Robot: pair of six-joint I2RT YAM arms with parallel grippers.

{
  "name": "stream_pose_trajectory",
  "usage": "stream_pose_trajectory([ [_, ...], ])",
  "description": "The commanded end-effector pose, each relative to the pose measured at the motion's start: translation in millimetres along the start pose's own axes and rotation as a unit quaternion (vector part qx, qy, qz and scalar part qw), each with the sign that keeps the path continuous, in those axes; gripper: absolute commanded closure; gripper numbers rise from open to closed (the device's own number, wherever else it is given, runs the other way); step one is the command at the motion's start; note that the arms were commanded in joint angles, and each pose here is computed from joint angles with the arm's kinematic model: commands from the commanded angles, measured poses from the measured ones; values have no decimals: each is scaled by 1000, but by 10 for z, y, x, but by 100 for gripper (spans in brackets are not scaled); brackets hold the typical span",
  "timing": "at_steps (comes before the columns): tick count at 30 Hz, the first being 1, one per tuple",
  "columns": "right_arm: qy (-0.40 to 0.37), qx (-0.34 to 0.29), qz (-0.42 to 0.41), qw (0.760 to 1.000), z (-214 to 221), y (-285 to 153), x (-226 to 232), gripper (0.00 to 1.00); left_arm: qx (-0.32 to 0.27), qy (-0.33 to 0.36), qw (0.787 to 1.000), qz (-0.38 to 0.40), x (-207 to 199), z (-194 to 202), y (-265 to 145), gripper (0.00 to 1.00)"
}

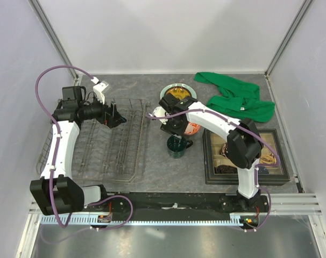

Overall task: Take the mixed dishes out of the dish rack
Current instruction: Place the cup at the center of the board, then reset both arms

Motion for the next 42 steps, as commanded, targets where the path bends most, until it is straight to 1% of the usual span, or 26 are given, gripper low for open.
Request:
stream_pose_trajectory([
  [1,5,-82,32,996,-195,-526,-32,50,-14,28,1000,-1,-24,-57,-59,2],
  [4,5,-106,40,994,-216,-705,-35,46,-17,30,999,-2,-33,-74,-71,2],
  [8,9,-148,71,986,-222,-1016,-71,34,-19,33,999,0,-44,-77,-78,2],
  [10,11,-168,87,982,-241,-1126,-88,30,-23,43,999,-7,-41,-84,-88,2],
  [11,16,-179,104,978,-225,-1226,-107,23,-25,44,999,-12,-38,-84,-85,2],
  [13,22,-201,127,971,-245,-1333,-148,15,-28,43,998,-27,-26,-70,-92,2],
  [14,28,-214,138,967,-232,-1419,-165,8,-39,54,997,-37,-27,-112,-111,1],
  [17,53,-257,176,949,-235,-1630,-253,2,-56,64,994,-66,-2,-154,-142,1],
  [18,67,-263,193,943,-207,-1664,-312,2,-57,60,993,-79,14,-158,-150,1],
  [23,142,-345,263,890,-77,-2034,-634,2,-82,57,986,-136,77,-208,-191,1],
  [24,157,-367,273,875,-74,-2107,-702,2,-91,55,983,-152,94,-225,-204,1],
  [26,192,-379,301,854,65,-2213,-873,2,-98,50,980,-165,111,-233,-206,1],
  [27,209,-400,307,838,75,-2273,-940,2,-107,42,977,-178,144,-249,-205,1],
  [29,247,-415,332,810,242,-2362,-1104,2,-115,16,973,-201,187,-257,-203,1],
  [30,266,-442,341,786,255,-2445,-1172,2,-123,12,970,-208,216,-263,-188,1],
  [31,282,-451,360,766,331,-2531,-1205,2,-124,8,970,-211,229,-262,-180,1],
  [32,297,-449,374,755,399,-2504,-1256,2,-129,2,968,-215,235,-269,-176,1],
  [33,306,-464,389,735,413,-2570,-1286,2,-129,-2,967,-218,252,-241,-161,1],
  [34,314,-473,397,721,451,-2630,-1277,2,-145,7,963,-226,265,-284,-174,1],
  [35,327,-470,410,711,502,-2597,-1294,2,-152,-1,959,-240,285,-281,-180,1],
  [36,332,-484,416,695,510,-2638,-1306,2,-155,-5,957,-247,305,-231,-155,1],
  [37,339,-492,417,685,539,-2665,-1286,2,-173,6,951,-255,314,-275,-175,1],
  [38,343,-490,420,683,571,-2592,-1286,2,-178,13,949,-258,319,-278,-173,1],
  [40,355,-497,423,669,605,-2523,-1280,2,-176,19,951,-255,335,-246,-147,1],
  [41,365,-498,431,658,640,-2503,-1298,2,-175,23,951,-252,340,-265,-147,1],
  [42,368,-515,433,642,635,-2526,-1308,2,-173,22,952,-252,356,-271,-138,1],
])
Point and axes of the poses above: each gripper's point midway between its finger pads, its own y axis out along the fingers, its own x axis along the line the jaws close on, z = x × y, the point moved 8 cm from there along -y, back along the fingers, and after that the axes turned 4 degrees about y, right-handed, at the moved point
